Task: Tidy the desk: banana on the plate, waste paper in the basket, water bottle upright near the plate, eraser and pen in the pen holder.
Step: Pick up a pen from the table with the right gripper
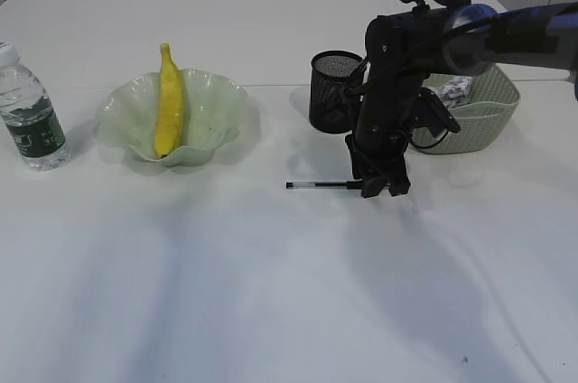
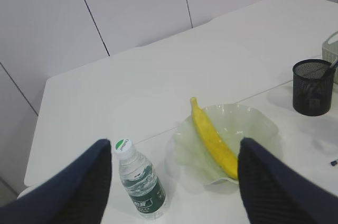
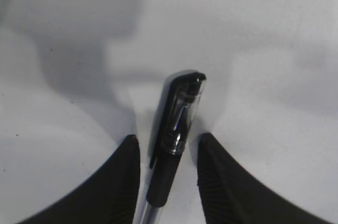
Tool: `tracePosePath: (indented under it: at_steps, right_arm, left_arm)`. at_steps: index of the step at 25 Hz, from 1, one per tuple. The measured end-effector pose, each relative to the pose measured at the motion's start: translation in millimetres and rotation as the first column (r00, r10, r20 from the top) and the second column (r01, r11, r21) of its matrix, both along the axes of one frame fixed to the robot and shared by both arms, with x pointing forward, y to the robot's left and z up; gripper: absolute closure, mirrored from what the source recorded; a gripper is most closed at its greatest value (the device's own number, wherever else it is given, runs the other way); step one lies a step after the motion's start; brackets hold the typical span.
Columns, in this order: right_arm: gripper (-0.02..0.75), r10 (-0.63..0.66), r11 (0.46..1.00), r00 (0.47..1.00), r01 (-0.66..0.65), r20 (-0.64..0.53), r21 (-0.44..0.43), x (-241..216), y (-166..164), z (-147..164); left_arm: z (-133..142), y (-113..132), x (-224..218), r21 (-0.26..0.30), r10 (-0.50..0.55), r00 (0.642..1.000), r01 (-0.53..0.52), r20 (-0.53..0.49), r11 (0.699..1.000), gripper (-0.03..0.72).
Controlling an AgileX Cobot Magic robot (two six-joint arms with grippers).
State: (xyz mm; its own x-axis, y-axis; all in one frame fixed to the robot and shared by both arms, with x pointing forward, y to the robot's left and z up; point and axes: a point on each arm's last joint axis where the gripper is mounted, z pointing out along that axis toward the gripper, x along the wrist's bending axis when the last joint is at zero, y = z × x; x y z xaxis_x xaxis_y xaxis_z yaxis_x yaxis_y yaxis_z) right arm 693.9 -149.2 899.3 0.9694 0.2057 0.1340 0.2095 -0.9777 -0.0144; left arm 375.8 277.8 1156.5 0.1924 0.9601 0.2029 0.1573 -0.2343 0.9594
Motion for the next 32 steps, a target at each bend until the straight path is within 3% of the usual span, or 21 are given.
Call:
tracePosePath:
  at_steps: [20, 32]
  right_arm:
    - [0.631, -0.001, 0.999, 1.000, 0.000, 0.024, 0.035, 2.5, 3.3, -1.2]
    - [0.649, 0.018, 0.999, 0.999, -0.019, 0.030, 0.034, 2.9, 3.4, -1.1]
  left_arm:
    - [0.0, 0.0, 0.0, 0.000, 0.000, 1.000, 0.000, 0.000, 1.000, 0.160]
    - [0.0, 0.0, 0.0, 0.000, 0.000, 1.000, 0.000, 0.000, 1.000, 0.160]
